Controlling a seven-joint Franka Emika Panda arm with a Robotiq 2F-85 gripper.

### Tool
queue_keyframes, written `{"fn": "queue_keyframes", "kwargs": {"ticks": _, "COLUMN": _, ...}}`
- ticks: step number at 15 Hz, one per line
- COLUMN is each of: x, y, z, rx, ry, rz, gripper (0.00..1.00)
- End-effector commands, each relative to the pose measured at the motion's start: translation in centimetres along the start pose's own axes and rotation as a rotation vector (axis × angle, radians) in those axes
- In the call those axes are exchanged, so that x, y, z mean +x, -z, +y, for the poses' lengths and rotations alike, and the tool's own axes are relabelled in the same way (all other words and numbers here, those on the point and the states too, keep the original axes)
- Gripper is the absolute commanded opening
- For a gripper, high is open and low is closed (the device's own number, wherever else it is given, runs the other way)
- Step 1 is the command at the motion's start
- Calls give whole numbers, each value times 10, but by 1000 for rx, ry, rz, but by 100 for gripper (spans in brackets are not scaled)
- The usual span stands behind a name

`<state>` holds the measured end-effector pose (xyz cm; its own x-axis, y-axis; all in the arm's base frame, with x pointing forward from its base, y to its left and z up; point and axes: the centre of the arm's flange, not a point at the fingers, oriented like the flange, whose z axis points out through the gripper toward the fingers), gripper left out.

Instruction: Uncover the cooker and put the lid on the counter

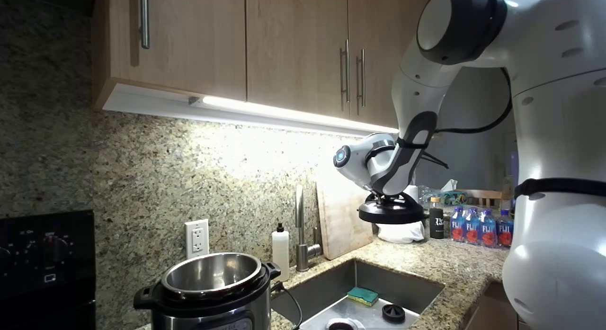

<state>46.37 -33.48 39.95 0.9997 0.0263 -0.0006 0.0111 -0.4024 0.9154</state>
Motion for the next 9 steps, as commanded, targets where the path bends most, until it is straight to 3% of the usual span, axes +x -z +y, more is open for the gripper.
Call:
{"fn": "queue_keyframes", "kwargs": {"ticks": 1, "x": 12, "y": -38, "z": 42, "rx": -47, "ry": -49, "rz": -40, "gripper": 1}}
{"fn": "queue_keyframes", "kwargs": {"ticks": 4, "x": 11, "y": -47, "z": 53, "rx": -11, "ry": -87, "rz": -79, "gripper": 2}}
{"fn": "queue_keyframes", "kwargs": {"ticks": 5, "x": 11, "y": -41, "z": 47, "rx": 23, "ry": -94, "rz": -81, "gripper": 1}}
{"fn": "queue_keyframes", "kwargs": {"ticks": 9, "x": 8, "y": -45, "z": 25, "rx": 29, "ry": -103, "rz": -91, "gripper": 4}}
